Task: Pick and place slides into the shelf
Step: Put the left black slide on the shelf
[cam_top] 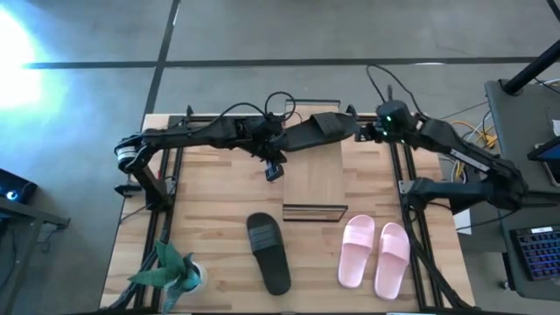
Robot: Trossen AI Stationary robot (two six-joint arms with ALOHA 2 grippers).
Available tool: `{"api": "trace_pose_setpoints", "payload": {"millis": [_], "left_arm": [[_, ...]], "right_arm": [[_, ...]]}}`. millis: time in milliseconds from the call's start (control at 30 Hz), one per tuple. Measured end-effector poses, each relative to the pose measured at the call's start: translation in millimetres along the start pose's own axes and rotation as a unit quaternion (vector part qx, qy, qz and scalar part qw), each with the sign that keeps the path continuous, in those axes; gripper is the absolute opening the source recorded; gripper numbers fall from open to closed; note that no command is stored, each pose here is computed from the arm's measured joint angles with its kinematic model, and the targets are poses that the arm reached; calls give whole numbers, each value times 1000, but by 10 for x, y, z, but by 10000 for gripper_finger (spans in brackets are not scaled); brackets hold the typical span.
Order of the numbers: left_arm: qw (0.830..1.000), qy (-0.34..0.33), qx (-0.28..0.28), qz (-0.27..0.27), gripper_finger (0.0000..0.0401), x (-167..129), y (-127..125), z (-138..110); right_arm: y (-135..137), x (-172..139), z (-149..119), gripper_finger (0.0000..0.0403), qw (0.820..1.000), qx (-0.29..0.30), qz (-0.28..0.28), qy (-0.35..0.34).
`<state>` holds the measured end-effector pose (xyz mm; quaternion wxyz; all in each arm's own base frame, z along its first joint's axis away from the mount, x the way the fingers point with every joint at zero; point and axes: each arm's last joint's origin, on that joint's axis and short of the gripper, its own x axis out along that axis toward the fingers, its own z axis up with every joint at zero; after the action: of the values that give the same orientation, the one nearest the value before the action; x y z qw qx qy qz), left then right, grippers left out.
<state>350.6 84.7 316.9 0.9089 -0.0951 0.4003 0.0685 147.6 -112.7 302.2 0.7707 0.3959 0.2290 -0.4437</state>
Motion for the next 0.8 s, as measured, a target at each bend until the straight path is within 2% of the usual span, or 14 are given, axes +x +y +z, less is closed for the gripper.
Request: {"api": "trace_pose_setpoints", "payload": {"millis": [367,600,800], "left_arm": [[1000,-11,-4,3,0,124,30,-78],[998,-14,-2,58,0,126,121,-83],[996,-18,0,83,0,103,280,-75]], "right_arm": [[117,413,168,9,998,-47,0,30],[275,539,298,9,996,-74,11,52],[363,568,266,9,990,-101,-4,98]]}}
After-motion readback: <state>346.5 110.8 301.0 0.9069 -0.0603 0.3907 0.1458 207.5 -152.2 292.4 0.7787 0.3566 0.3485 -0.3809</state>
